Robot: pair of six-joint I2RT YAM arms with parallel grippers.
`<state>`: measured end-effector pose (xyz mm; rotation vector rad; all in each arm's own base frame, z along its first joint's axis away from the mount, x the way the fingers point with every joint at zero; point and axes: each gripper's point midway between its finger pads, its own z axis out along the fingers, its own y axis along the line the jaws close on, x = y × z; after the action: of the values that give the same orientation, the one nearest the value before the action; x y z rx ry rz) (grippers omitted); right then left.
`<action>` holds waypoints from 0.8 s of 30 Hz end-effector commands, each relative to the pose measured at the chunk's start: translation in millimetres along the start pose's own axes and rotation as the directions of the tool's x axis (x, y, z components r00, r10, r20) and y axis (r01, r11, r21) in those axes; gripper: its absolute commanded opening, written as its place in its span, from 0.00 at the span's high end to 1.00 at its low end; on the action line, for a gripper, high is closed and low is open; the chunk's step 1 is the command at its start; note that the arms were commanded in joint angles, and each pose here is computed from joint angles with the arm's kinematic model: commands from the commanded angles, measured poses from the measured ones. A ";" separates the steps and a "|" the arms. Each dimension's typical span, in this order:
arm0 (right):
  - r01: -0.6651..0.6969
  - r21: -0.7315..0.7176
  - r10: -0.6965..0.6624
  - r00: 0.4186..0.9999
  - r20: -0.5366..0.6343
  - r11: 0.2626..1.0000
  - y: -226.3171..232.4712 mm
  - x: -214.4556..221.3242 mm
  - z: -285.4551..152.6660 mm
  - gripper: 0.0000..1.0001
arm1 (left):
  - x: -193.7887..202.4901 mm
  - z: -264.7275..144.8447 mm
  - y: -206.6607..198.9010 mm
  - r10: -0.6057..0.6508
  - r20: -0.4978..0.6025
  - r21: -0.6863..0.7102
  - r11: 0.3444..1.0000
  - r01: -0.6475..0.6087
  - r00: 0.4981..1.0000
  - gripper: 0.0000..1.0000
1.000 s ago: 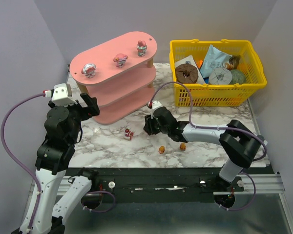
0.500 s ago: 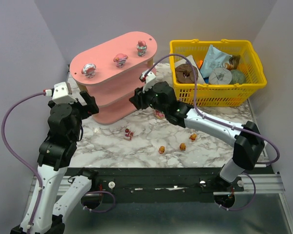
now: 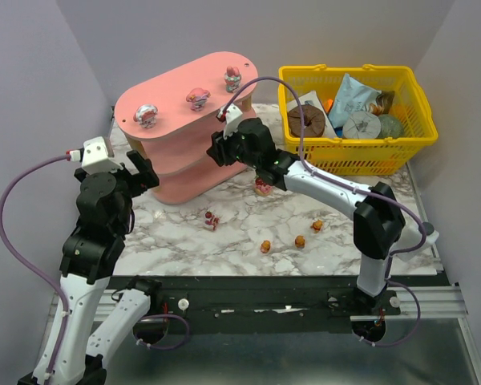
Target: Place and organize the plastic toys onto the shelf
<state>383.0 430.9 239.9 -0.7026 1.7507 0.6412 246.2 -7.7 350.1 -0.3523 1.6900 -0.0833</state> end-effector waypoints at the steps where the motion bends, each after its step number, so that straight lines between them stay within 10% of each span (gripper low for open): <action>1: 0.032 -0.026 -0.031 0.999 0.043 0.999 -1.0 -20.2 6.5 0.85 | -5.1 0.4 5.7 -0.005 0.015 -0.036 0.999 0.005 1.000 0.01; 24: 0.072 -0.036 -0.066 0.988 0.140 0.997 -3.8 -24.5 18.3 0.83 | -6.0 4.4 4.7 -0.005 0.015 -0.042 0.999 0.006 1.000 0.01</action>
<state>397.3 437.9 249.5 -0.7332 1.6707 0.6393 250.2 -7.6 346.2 -0.3551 1.7054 -0.0705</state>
